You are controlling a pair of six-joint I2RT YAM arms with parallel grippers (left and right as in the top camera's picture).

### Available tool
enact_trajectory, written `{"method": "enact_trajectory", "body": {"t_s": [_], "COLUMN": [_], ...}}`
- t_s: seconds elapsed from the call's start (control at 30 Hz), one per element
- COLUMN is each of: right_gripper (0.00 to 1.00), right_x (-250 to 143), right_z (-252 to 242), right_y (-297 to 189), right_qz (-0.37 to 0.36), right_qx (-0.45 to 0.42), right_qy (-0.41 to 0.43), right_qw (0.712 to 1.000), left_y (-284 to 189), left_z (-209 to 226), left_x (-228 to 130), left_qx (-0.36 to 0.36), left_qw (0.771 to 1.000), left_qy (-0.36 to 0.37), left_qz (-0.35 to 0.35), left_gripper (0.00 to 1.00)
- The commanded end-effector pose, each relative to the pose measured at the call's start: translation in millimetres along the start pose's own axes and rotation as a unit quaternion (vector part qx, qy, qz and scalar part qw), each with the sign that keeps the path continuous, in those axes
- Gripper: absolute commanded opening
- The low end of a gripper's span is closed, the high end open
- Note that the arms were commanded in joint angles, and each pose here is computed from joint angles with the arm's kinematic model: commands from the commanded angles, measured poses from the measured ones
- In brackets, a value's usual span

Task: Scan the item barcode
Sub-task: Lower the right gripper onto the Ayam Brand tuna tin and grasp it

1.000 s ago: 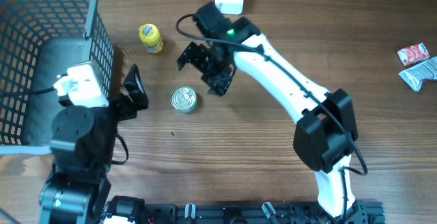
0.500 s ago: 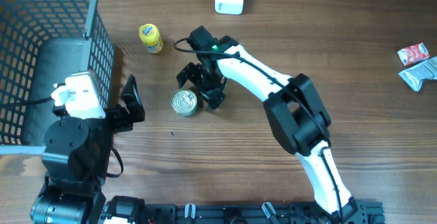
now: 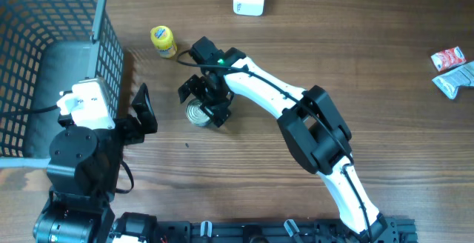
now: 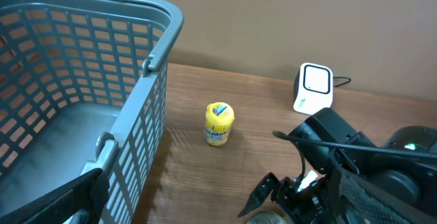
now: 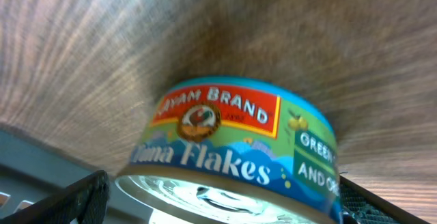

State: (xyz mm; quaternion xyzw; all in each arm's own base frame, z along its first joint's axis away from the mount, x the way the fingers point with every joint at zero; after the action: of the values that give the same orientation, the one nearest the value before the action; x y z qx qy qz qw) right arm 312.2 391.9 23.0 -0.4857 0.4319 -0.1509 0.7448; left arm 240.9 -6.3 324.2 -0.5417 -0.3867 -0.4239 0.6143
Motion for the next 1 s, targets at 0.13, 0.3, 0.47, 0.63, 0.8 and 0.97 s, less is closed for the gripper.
{"method": "enact_trajectory", "body": {"t_s": [0.13, 0.3, 0.47, 0.63, 0.8, 0.97], "right_gripper": [1.0, 1.0, 0.89, 0.74, 0.61, 0.59], "right_x": [45, 47, 46, 47, 51, 53], "right_z": [-16, -17, -17, -17, -20, -20], "right_y": [8, 8, 9, 9, 7, 6], "right_qz": [-0.127, -0.136, -0.14, -0.142, -0.154, -0.161], "right_qx": [-0.029, -0.03, -0.025, -0.023, -0.032, -0.035], "right_qy": [0.002, 0.016, 0.035, 0.051, 0.034, 0.013], "right_qw": [0.992, 0.99, 0.989, 0.988, 0.987, 0.986], "left_y": [-2, -2, -2, -3, -3, -2], "left_z": [1, 1, 1, 1, 1, 1], "left_x": [3, 3, 2, 1, 1, 0], "left_qx": [0.001, 0.0, 0.0, 0.0, 0.0, 0.0], "left_qw": [1.0, 1.0, 1.0, 1.0, 1.0, 1.0], "left_qy": [0.005, 0.005, 0.005, 0.006, 0.006, 0.006], "left_qz": [-0.003, -0.002, -0.001, 0.001, 0.002, 0.003], "left_gripper": [1.0, 1.0, 1.0, 1.0, 1.0, 1.0]}}
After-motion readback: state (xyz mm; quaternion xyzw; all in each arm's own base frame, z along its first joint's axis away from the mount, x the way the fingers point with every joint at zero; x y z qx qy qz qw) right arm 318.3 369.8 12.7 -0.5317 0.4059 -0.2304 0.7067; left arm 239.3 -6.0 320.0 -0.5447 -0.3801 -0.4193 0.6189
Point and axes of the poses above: each gripper's point midway between its finger pads, its own y axis out along the fingers, its own z axis along the line the jaws close on, x = y × z, the point moved 1 cm from there along -y, back along the fingers, and after that the axes turned 14 degrees about y, right-handed, at the moved point
